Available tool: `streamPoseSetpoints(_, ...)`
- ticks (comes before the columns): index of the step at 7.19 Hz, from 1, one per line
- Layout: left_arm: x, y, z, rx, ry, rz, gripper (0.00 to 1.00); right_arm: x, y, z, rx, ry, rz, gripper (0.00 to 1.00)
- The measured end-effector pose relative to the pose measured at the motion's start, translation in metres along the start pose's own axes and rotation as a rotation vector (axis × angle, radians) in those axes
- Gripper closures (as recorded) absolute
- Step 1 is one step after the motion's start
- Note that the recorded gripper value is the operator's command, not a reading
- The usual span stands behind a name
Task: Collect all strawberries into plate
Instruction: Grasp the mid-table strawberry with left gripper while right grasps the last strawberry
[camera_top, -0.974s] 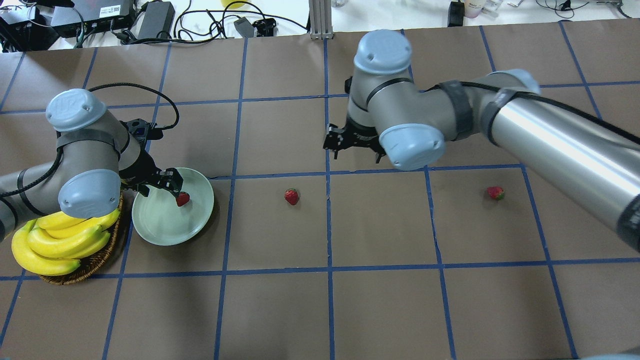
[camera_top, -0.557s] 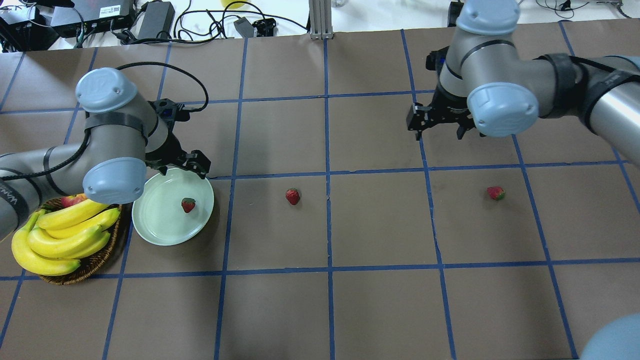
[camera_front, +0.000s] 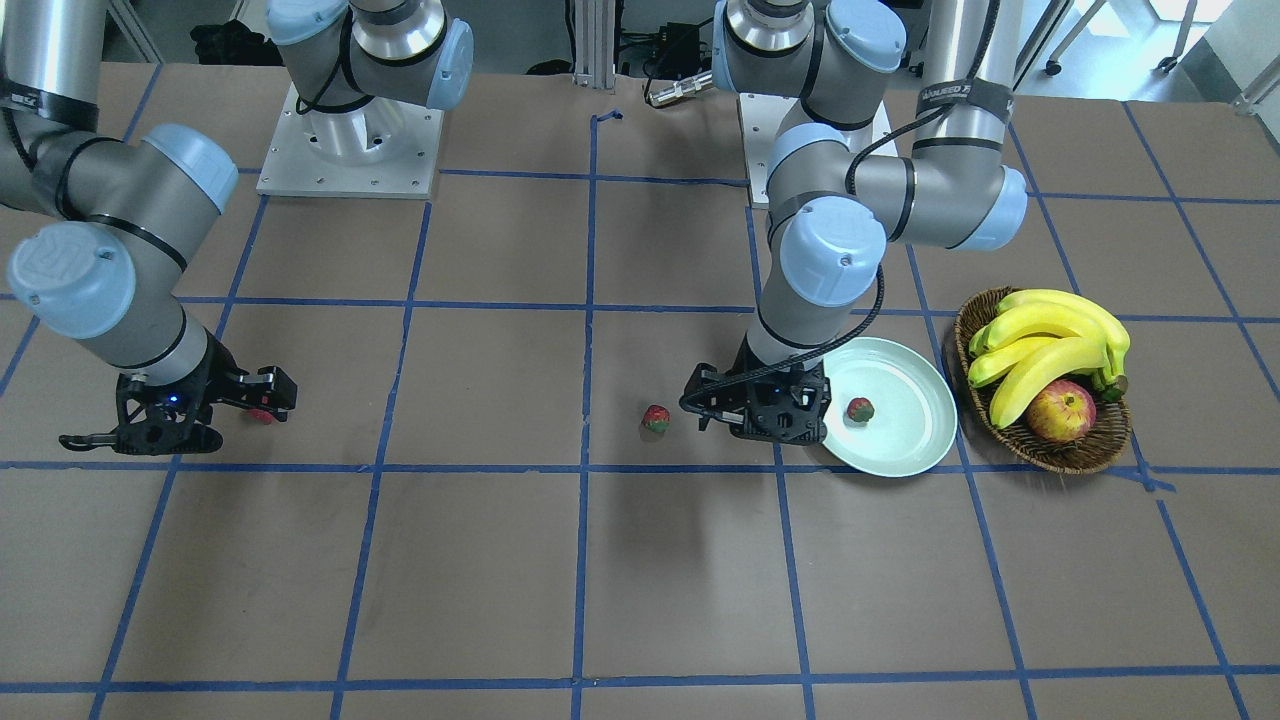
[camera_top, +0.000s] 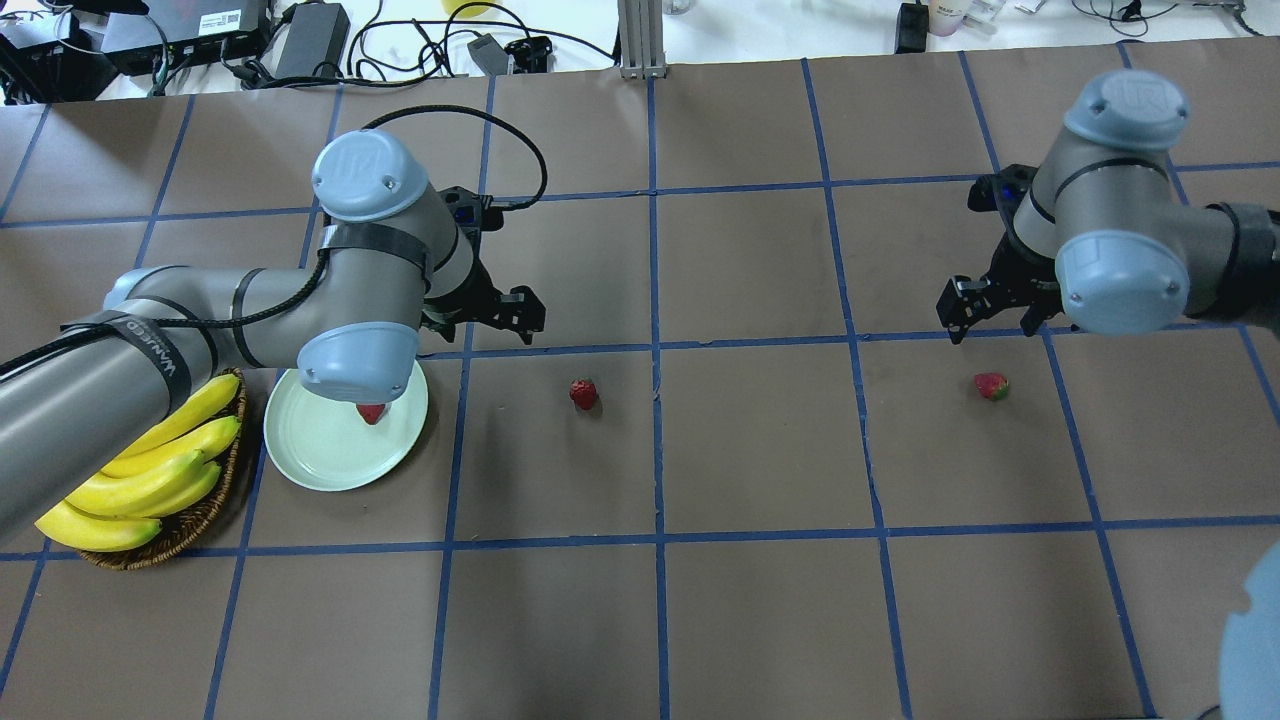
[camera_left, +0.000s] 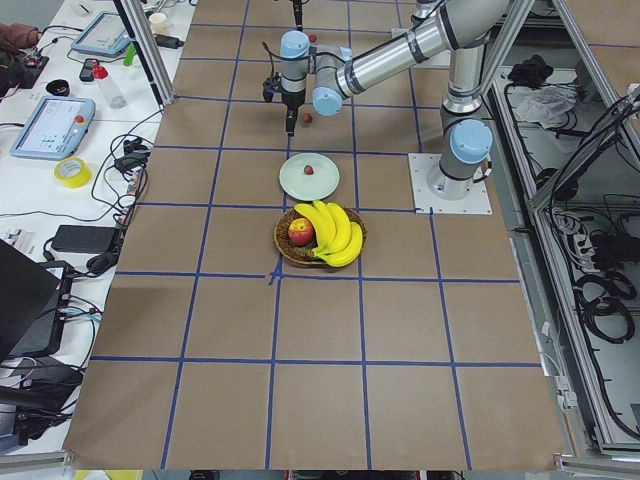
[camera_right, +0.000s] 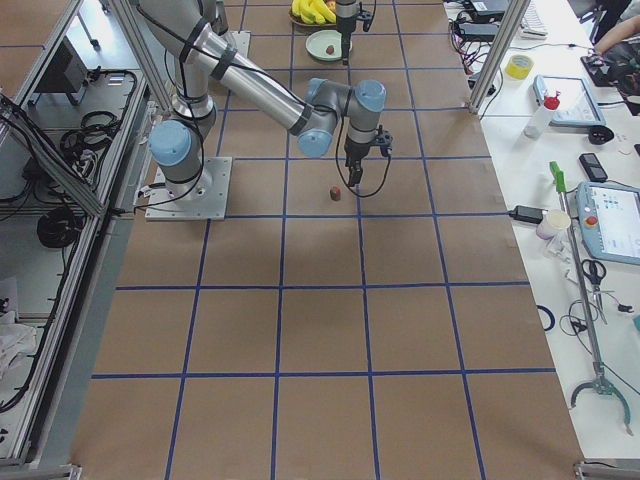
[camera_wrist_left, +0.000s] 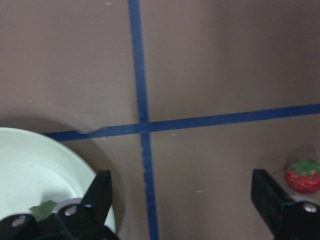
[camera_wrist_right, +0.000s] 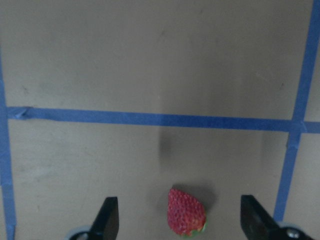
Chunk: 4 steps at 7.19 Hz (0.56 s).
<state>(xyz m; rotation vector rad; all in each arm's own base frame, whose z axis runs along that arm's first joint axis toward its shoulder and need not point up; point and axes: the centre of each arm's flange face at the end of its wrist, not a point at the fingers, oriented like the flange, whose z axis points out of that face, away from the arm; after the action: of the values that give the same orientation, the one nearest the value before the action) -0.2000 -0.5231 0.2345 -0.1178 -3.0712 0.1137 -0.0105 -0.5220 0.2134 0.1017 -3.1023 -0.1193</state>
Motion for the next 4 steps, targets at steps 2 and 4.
streamPoseSetpoints(2, 0.038, 0.007, 0.026, -0.024, 0.016, -0.016, 0.10, -0.003, 0.025, 0.037, 0.043, 0.015, -0.004, 0.63)
streamPoseSetpoints(4, 0.058, 0.015, 0.054, -0.063, 0.015, -0.026, 0.24, -0.003, 0.031, 0.043, 0.040, 0.029, -0.012, 1.00)
